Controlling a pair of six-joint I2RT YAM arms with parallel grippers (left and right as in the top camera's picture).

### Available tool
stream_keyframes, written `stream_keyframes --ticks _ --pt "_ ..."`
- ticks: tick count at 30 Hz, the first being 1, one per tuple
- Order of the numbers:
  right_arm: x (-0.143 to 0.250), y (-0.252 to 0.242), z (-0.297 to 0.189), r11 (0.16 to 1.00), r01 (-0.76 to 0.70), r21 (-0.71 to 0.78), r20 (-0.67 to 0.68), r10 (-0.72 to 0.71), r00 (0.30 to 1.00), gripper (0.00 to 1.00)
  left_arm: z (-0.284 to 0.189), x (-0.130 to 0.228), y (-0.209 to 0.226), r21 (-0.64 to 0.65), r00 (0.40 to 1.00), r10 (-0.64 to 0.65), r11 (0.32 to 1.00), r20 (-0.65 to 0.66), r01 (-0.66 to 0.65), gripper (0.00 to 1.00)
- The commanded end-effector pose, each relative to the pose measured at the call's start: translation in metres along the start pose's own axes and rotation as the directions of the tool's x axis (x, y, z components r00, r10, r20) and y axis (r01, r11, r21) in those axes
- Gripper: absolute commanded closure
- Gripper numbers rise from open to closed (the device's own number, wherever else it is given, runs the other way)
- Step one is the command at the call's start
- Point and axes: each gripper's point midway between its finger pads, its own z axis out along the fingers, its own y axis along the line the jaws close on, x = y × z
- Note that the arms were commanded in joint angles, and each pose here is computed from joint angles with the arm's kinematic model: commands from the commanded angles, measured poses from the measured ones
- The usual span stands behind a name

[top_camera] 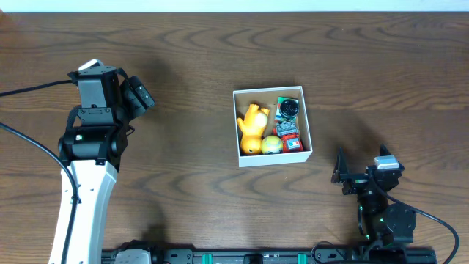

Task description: Pack container

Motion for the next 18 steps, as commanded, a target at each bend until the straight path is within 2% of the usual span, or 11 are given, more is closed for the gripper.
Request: stream_keyframes --ticks 1,7,12,18 --pt "0.001 -0.004 0.000 1.000 -0.019 0.018 0.006 0.018 1.000 0.01 -0.002 -0.004 0.001 -0.004 1.000 -0.005 1.000 0.009 0.005 0.02" --pt "0.001 -0.004 0.000 1.000 -0.019 0.018 0.006 0.018 1.000 0.01 -0.024 -0.008 0.006 0.001 0.999 0.019 1.000 0.048 -0.019 0.02" --pt "0.001 -0.004 0.000 1.000 -0.019 0.018 0.006 0.018 1.000 0.01 -0.090 -0.027 0.014 0.065 0.976 -0.007 0.998 0.219 -0.007 0.02" --pt "0.001 -0.004 0.000 1.000 -0.019 0.018 0.006 0.018 1.000 0.01 -0.180 -0.029 0.031 0.185 0.899 -0.091 0.983 0.429 0.012 0.02"
